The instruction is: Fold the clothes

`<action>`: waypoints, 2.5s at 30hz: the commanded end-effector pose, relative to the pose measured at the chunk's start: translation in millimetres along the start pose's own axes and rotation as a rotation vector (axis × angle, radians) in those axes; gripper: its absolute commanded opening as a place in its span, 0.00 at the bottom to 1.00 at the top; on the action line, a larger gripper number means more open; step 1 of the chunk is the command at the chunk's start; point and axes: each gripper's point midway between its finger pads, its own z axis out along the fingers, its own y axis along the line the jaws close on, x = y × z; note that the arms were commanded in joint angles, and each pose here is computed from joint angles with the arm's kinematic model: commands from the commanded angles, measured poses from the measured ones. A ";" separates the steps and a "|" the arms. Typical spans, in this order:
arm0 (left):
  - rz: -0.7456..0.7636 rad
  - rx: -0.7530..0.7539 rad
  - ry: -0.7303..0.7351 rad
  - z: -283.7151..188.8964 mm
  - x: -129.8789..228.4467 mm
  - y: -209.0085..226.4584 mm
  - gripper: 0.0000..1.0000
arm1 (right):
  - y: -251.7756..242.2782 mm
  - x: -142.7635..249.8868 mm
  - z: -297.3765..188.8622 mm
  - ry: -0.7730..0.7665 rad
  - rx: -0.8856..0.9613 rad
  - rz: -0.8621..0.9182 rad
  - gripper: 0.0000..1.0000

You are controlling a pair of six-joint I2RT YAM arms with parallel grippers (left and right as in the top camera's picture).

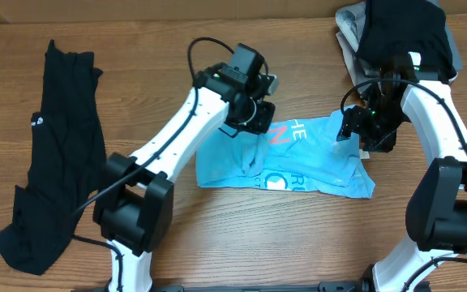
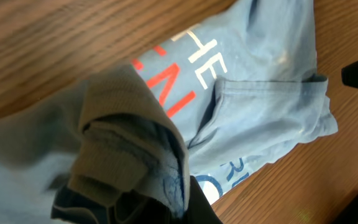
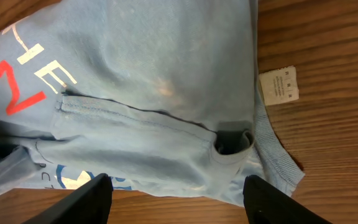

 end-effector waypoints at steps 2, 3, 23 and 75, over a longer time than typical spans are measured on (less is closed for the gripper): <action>0.007 0.031 0.029 19.3 1.8 -14.7 0.21 | 2.4 -2.2 -11.8 -0.044 -0.012 -0.005 0.71; 0.008 0.031 0.040 24.3 4.3 -15.1 0.35 | 2.4 -2.2 -11.8 -0.044 -0.012 -0.005 0.71; 0.012 -0.202 0.078 -54.4 -9.2 31.9 1.00 | -16.7 -6.1 1.8 -0.067 0.076 -0.002 0.83; -0.414 -0.596 0.077 -193.8 29.6 239.3 1.00 | 58.4 10.9 -39.5 -0.027 -0.053 -0.085 0.04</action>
